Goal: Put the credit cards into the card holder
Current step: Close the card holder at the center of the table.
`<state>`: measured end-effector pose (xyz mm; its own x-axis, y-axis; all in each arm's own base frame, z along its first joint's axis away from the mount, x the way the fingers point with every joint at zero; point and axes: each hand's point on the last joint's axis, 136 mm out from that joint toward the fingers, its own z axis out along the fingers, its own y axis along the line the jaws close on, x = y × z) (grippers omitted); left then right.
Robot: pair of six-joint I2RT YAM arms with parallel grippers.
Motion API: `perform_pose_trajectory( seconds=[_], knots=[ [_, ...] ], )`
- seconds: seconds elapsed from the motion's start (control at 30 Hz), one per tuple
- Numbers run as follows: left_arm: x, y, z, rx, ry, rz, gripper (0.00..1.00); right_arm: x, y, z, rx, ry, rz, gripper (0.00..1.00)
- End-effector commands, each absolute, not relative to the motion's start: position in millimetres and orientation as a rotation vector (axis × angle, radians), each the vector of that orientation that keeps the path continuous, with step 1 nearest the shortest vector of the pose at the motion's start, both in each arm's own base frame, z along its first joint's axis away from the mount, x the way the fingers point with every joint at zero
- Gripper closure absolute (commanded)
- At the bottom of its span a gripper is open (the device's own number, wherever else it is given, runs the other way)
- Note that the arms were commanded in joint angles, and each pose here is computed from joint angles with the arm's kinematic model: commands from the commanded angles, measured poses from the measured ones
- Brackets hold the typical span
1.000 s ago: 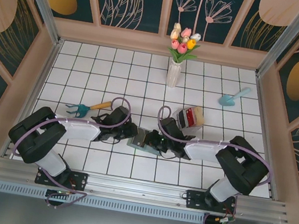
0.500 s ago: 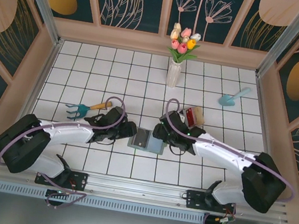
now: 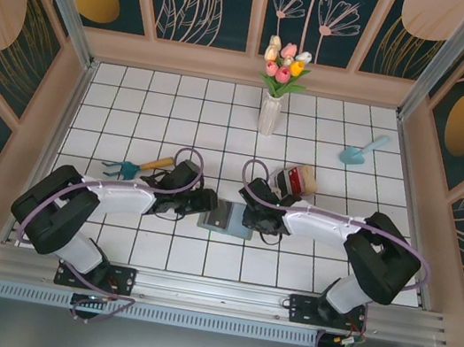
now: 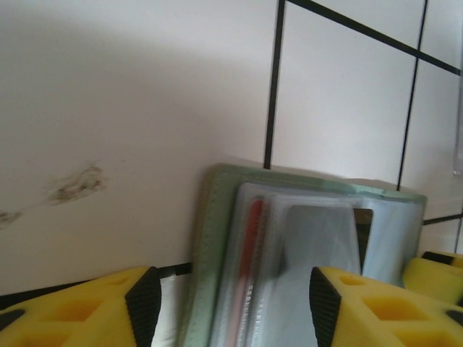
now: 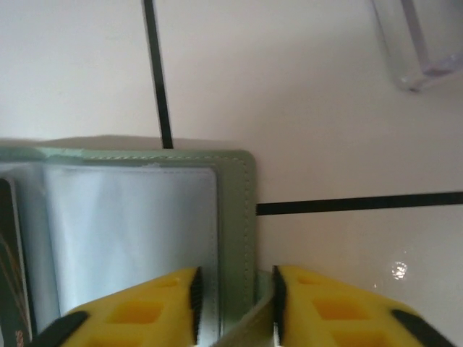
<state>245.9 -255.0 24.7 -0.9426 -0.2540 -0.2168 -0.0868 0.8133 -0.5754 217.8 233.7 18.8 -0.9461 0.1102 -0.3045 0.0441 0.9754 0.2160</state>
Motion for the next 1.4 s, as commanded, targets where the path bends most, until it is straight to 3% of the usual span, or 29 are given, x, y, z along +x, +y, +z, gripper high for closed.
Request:
perform_pose_trajectory(
  seconds=[0.0, 0.17, 0.4, 0.67, 0.97, 1.1, 1.37],
  knots=[
    [228, -280, 23, -0.160, 2.765, -1.020, 0.45, 214, 237, 11, 0.095, 2.821, 0.318, 0.75],
    [226, -290, 34, -0.132, 2.741, -1.126, 0.57, 214, 238, 8, 0.090, 2.821, 0.335, 0.82],
    [230, -297, 68, -0.130, 2.646, -1.230, 0.62, 214, 238, 8, 0.095, 2.816, 0.359, 0.87],
    [231, -314, 103, -0.044, 2.570, -1.377, 0.54, 216, 239, 14, 0.133, 2.784, 0.450, 0.87],
    [225, -367, 84, 0.053, 2.634, -1.485, 0.53, 217, 230, 16, 0.239, 2.728, 0.577, 0.87],
    [231, -361, 48, -0.097, 2.706, -1.380, 0.55, 217, 218, 17, 0.322, 2.719, 0.628, 0.87],
    [231, -365, 27, -0.137, 2.737, -1.366, 0.51, 221, 212, 35, 0.387, 2.637, 0.832, 0.87]
  ],
)
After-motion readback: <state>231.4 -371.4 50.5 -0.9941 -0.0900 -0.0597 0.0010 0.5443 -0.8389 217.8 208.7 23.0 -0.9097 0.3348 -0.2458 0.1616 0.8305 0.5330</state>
